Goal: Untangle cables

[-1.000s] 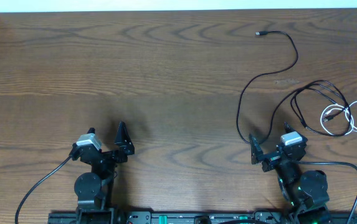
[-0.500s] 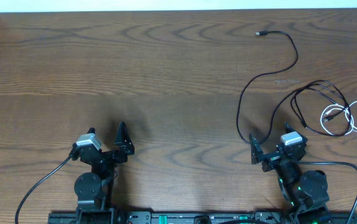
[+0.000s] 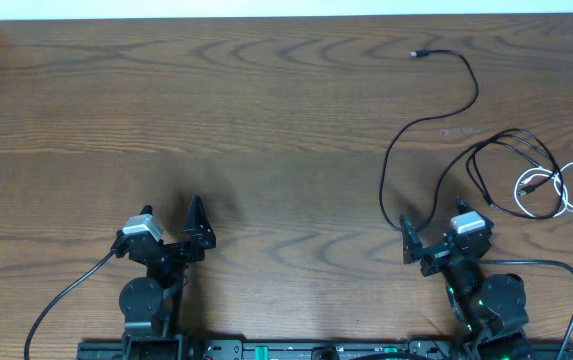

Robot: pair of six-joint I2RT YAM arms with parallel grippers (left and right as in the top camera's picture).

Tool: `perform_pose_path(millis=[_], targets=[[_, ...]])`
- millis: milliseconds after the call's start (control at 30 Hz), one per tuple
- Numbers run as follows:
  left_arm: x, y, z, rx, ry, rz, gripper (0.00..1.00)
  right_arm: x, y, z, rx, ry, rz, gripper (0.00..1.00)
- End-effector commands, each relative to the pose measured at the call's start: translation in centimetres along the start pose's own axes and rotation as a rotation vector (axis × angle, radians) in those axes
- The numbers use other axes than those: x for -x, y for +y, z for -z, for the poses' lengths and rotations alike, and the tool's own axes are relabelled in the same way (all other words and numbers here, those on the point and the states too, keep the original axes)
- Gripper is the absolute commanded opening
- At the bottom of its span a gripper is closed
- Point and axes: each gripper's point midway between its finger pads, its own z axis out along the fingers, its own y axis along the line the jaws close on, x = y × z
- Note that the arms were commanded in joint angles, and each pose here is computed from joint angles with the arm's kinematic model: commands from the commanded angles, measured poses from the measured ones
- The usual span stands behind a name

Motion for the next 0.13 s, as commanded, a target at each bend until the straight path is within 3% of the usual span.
perform_pose_path(millis=[0, 100], targets=[[-1.37, 0.42, -0.01, 0.014, 0.047, -0.01, 0.98, -0.16, 0.04, -0.01, 0.0, 0.005, 0.016, 0.99], [-1.37, 0.43, -0.01, 0.015, 0.047, -0.01, 0.98, -0.16, 0.04, -0.01, 0.0, 0.005, 0.015, 0.99]])
